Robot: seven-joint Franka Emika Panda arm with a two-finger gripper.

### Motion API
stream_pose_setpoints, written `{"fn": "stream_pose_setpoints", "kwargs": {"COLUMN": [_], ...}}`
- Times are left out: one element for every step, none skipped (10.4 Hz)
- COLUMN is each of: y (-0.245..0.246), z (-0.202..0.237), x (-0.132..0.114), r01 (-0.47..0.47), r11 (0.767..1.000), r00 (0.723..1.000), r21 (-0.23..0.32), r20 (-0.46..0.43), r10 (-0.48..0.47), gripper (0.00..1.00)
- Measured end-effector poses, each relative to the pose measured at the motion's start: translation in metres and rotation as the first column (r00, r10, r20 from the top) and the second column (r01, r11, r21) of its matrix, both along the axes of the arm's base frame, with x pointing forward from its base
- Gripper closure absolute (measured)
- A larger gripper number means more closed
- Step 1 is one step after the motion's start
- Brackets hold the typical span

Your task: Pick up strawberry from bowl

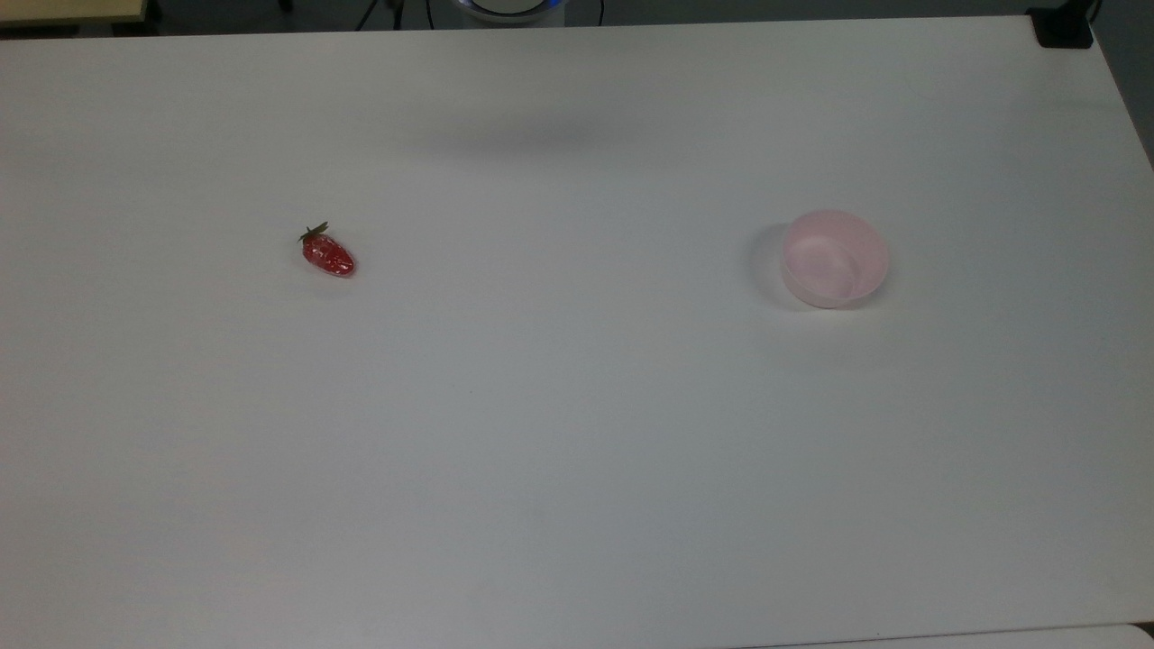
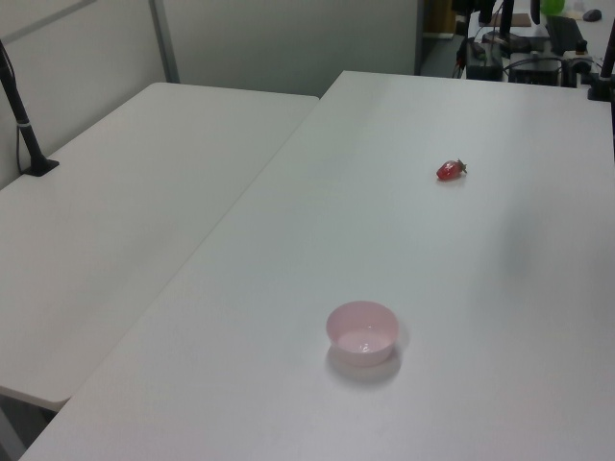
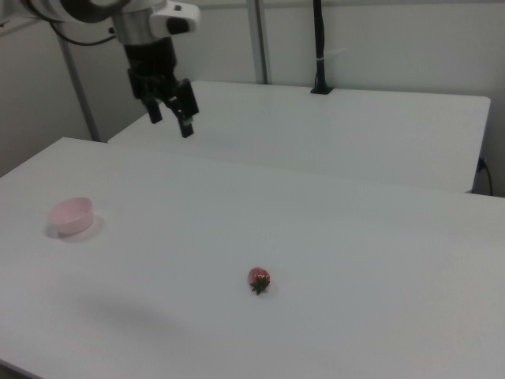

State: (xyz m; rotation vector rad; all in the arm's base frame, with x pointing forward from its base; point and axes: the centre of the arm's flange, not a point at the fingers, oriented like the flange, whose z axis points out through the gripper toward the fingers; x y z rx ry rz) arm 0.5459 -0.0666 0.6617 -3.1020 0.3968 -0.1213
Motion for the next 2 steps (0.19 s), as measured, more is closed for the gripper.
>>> {"fn": "stream_pose_setpoints", "kwargs": {"y": [0.0149, 0.0233], "z": [0.0006, -0.0013], "x": [-0.0022, -0.0031], "r01": [-0.009, -0.02], "r11": [1.0, 1.0], "r00": [1.0, 1.0], "r21": [0.003, 0.005], "r20": [-0.001, -0.005], "r10": [0.009, 0.02], "gripper": [0.0, 0.0]}}
